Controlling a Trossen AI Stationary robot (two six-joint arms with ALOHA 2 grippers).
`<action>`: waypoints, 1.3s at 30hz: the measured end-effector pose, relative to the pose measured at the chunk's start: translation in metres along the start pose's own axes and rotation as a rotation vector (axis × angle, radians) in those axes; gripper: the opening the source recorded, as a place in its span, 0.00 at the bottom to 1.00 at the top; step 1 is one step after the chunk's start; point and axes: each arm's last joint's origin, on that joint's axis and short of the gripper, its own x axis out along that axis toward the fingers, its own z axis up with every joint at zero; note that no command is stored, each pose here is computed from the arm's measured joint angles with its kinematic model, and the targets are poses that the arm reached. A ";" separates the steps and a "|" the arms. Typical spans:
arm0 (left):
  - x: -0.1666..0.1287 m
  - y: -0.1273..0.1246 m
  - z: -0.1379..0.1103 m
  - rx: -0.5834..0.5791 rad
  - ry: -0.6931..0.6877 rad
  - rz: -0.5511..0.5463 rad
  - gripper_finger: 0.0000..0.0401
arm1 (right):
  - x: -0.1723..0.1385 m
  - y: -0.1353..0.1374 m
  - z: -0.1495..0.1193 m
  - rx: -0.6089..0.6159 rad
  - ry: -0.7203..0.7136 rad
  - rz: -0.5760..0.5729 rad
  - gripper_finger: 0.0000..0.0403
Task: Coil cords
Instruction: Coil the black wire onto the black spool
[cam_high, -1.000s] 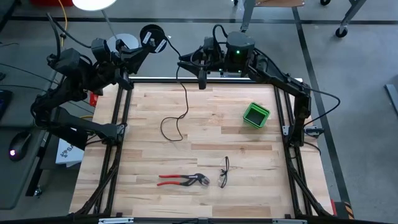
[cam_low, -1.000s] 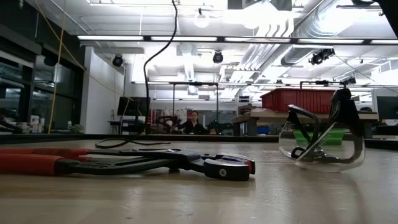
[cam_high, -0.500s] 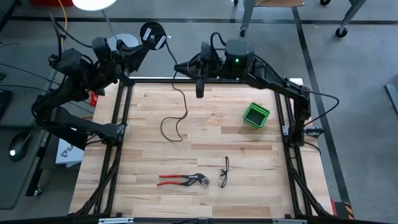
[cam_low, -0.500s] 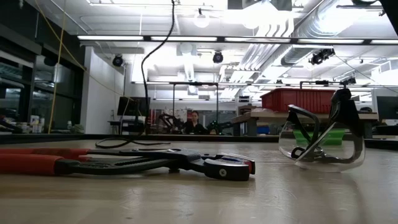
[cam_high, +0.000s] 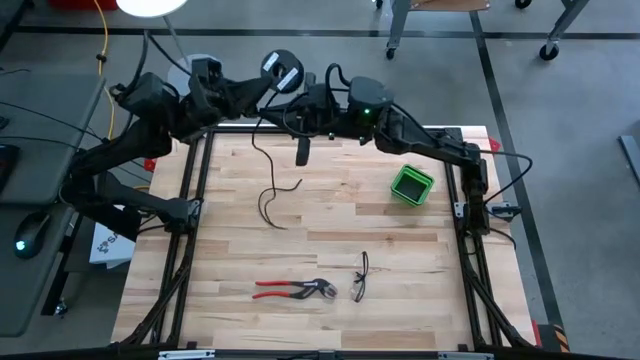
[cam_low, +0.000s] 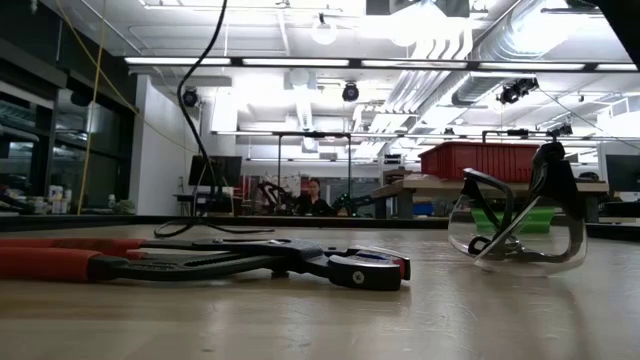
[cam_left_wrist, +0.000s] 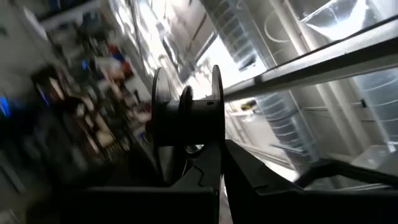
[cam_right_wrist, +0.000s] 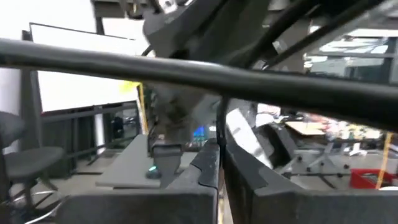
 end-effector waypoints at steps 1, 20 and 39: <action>0.000 0.000 -0.001 -0.022 0.014 -0.002 0.00 | -0.001 -0.001 0.001 -0.006 -0.002 -0.007 0.00; -0.004 -0.003 -0.012 -0.198 0.083 0.032 0.00 | -0.003 -0.008 0.012 -0.112 -0.101 -0.059 0.00; -0.042 -0.006 -0.014 -0.169 0.235 0.237 0.00 | -0.006 -0.034 0.005 -0.279 -0.016 -0.161 0.00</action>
